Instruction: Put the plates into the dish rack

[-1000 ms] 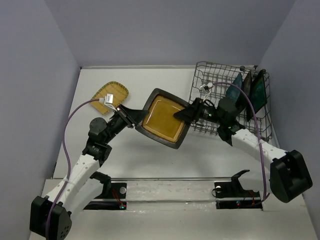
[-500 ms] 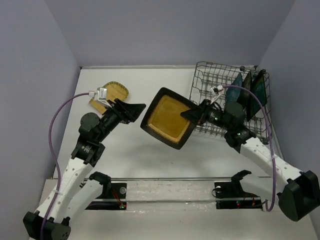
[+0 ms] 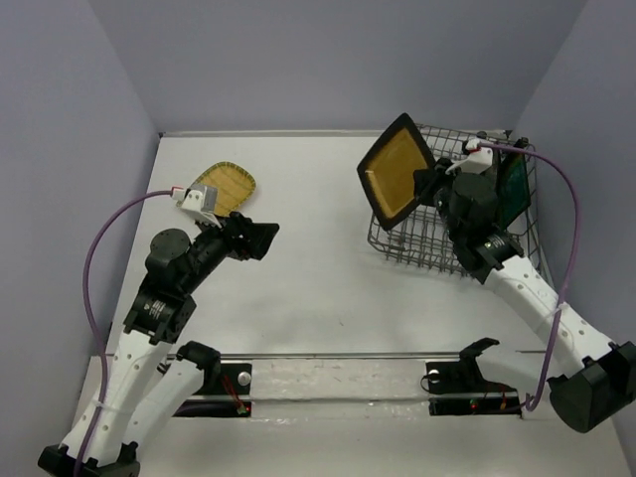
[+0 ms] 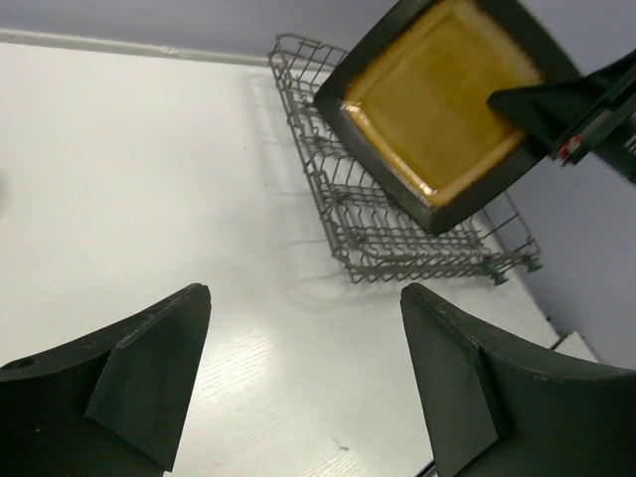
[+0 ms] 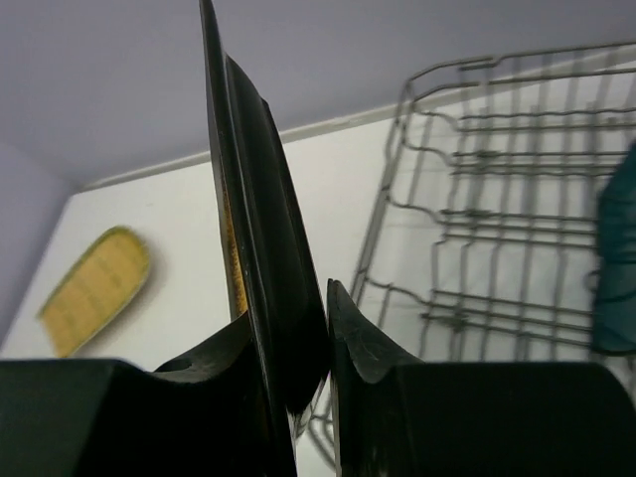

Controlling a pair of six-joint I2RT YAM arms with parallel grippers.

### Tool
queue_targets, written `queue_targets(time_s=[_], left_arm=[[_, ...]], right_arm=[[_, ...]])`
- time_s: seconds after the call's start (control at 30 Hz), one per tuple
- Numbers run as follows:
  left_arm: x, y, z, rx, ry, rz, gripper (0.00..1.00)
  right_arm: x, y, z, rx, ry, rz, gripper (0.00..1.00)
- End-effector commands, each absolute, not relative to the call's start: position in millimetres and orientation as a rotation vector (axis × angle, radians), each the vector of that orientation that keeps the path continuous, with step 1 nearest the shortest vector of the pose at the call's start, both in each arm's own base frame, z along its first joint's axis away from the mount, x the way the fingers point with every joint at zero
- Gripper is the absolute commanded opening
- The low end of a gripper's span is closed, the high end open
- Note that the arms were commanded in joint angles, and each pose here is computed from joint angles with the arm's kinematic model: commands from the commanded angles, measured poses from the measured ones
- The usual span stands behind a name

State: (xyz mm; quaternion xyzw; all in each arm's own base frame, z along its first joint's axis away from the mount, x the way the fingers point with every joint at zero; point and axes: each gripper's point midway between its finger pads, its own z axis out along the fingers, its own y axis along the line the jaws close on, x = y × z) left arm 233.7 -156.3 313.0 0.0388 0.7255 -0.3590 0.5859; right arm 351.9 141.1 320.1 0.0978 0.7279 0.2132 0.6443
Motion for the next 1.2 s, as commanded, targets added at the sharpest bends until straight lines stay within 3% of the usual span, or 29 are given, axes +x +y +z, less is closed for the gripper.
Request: queue_targets(time_s=[0.0,0.5,1.17], left_arm=[[235,-148,284,0.158,1.74,-0.72,0.89],[233,-140,280,0.138,1.71,-0.701,0.88],[240,-137,276,0.113,1.726,-0.675,0.88]], right_arm=[[373,58,386,0.432,1.415,0.053,0.07],[451,-16,348,0.461,1.378,-0.465,0.07],[487,5,242,0.48,1.54,-0.389,0.07]])
